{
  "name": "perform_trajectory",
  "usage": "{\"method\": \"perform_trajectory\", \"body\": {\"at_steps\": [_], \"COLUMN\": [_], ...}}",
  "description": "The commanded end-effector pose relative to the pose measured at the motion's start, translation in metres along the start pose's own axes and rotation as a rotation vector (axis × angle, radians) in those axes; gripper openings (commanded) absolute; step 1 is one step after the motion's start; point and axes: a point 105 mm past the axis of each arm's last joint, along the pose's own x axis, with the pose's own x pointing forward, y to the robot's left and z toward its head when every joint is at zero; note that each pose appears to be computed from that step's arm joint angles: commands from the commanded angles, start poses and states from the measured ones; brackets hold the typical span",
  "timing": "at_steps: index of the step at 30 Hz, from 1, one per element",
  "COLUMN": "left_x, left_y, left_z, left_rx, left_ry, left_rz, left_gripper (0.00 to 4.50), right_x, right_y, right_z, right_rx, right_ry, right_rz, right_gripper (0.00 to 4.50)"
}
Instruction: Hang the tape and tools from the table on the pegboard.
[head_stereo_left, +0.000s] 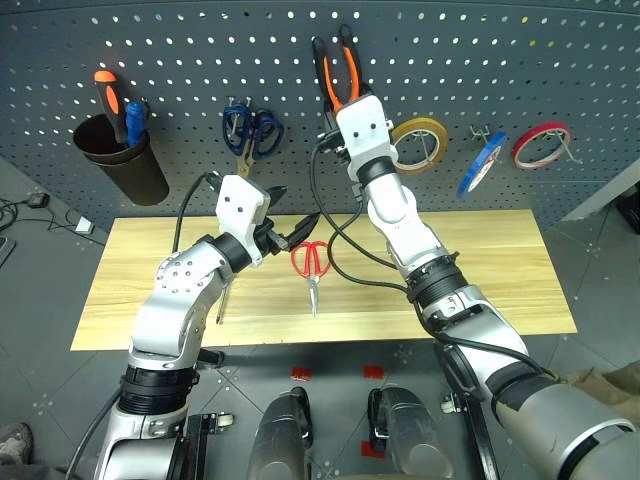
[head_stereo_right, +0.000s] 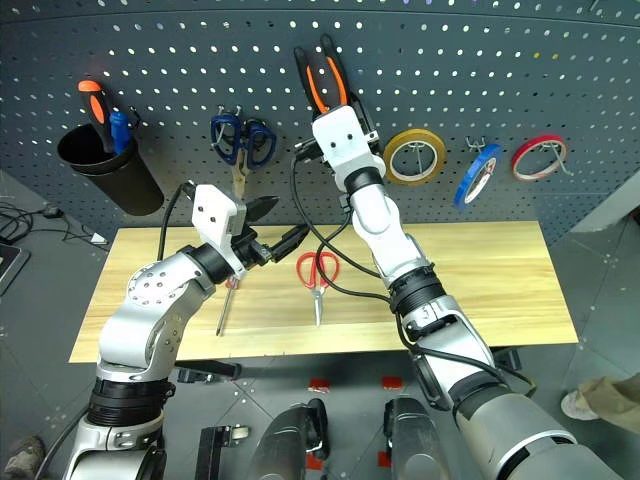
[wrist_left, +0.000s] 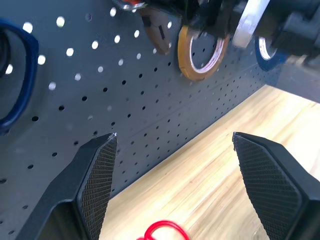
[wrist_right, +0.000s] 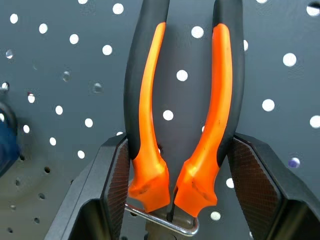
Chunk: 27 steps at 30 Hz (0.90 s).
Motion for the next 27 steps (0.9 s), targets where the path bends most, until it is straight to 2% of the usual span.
{"method": "perform_trajectory", "body": {"at_steps": [1, 4, 7, 9, 16, 19, 21, 23, 27], "left_x": [-0.001, -0.002, -0.004, -0.004, -0.002, -0.003, -0.001, 0.005, 0.019], "left_y": [0.000, 0.004, 0.009, 0.010, 0.009, -0.001, -0.010, -0.021, -0.034], "left_z": [-0.002, -0.009, -0.014, -0.016, -0.029, -0.063, -0.076, -0.096, -0.109], "left_rx": [0.013, -0.018, -0.062, -0.080, -0.157, -0.184, -0.212, -0.219, -0.241], "left_ry": [-0.001, 0.025, 0.038, 0.045, 0.099, 0.259, 0.307, 0.416, 0.465], "left_rz": [0.018, 0.042, 0.067, 0.073, 0.110, 0.145, 0.165, 0.170, 0.177], "left_gripper": [3.88, 3.88, 4.43, 4.50, 4.50, 4.50, 4.50, 4.50, 4.50], "right_x": [-0.008, -0.013, -0.020, -0.024, -0.049, -0.080, -0.111, -0.145, -0.174], "right_y": [0.006, 0.010, 0.011, 0.011, 0.007, 0.022, 0.035, 0.040, 0.035], "right_z": [-0.020, -0.025, -0.029, -0.031, -0.030, -0.027, -0.025, -0.029, -0.041], "right_rx": [0.114, 0.156, 0.181, 0.204, 0.250, 0.291, 0.338, 0.368, 0.367], "right_ry": [0.125, 0.173, 0.211, 0.239, 0.283, 0.304, 0.338, 0.402, 0.509], "right_rz": [0.038, 0.073, 0.101, 0.120, 0.188, 0.374, 0.530, 0.647, 0.683], "right_gripper": [2.63, 2.63, 3.63, 4.25, 4.25, 4.25, 4.25, 4.25, 4.25]}}
